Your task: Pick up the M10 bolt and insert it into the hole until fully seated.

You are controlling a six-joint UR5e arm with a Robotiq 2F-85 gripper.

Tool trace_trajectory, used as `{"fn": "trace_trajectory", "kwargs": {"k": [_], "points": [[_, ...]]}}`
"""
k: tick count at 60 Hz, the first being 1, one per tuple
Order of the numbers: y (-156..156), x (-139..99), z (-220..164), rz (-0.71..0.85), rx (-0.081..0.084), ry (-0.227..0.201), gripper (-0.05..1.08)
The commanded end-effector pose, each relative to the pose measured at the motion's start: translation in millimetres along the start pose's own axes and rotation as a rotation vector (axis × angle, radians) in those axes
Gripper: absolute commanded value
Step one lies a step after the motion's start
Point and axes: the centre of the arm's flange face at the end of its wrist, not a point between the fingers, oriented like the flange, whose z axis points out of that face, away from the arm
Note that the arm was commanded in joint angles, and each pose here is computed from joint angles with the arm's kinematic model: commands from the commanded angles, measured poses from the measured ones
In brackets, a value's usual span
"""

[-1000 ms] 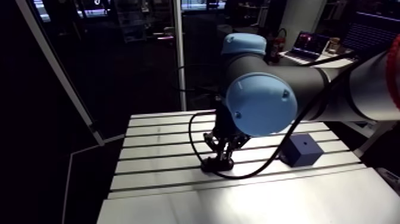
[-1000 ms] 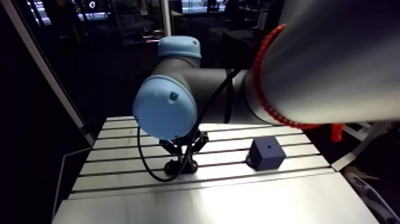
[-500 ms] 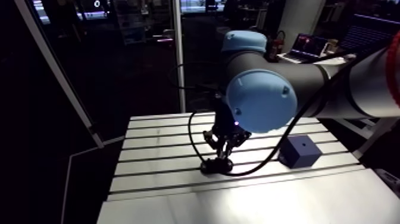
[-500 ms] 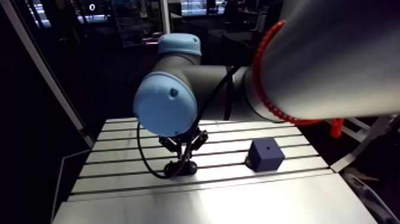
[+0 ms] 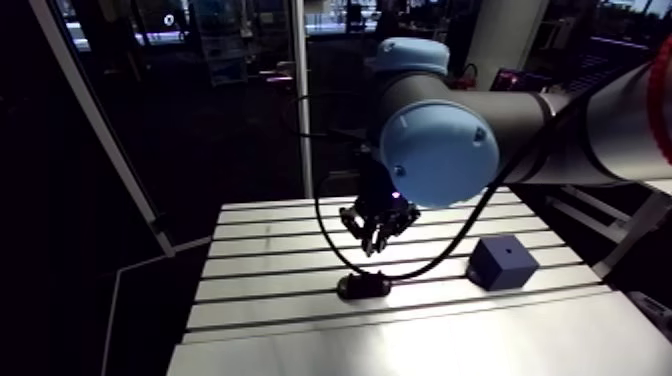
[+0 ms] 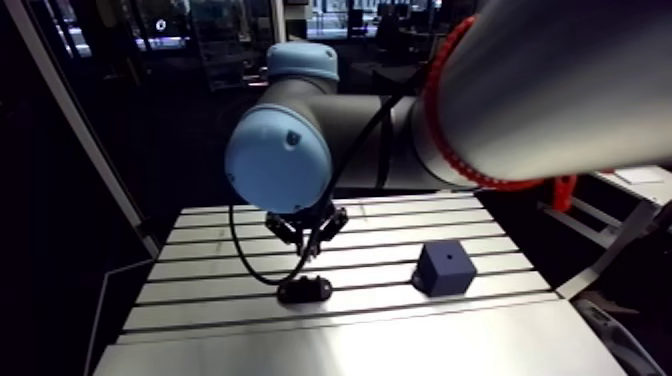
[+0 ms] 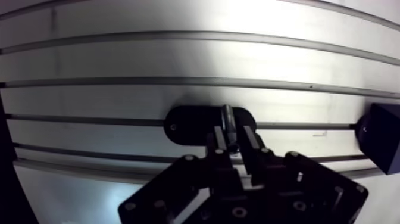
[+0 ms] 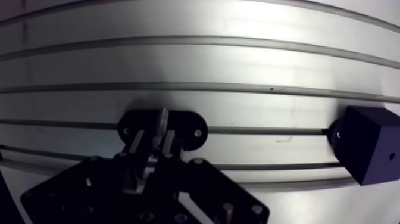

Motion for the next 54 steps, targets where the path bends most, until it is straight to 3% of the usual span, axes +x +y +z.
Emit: {"fn": "trace_trajectory", "kwargs": {"k": [1,14,20,42,54], "points": [[0,7,-24,-0.002,-0.004,0.030,0.98],[1,17,-53,-0.002,-0.004,0.083,1.07],[4,23,-63,-0.001,-0.006,0.085,1.07],[30,41,-101,0.044,0.002,0.014,1.08],[65,50,-120,0.054,0.012,-0.038,1.08]]}}
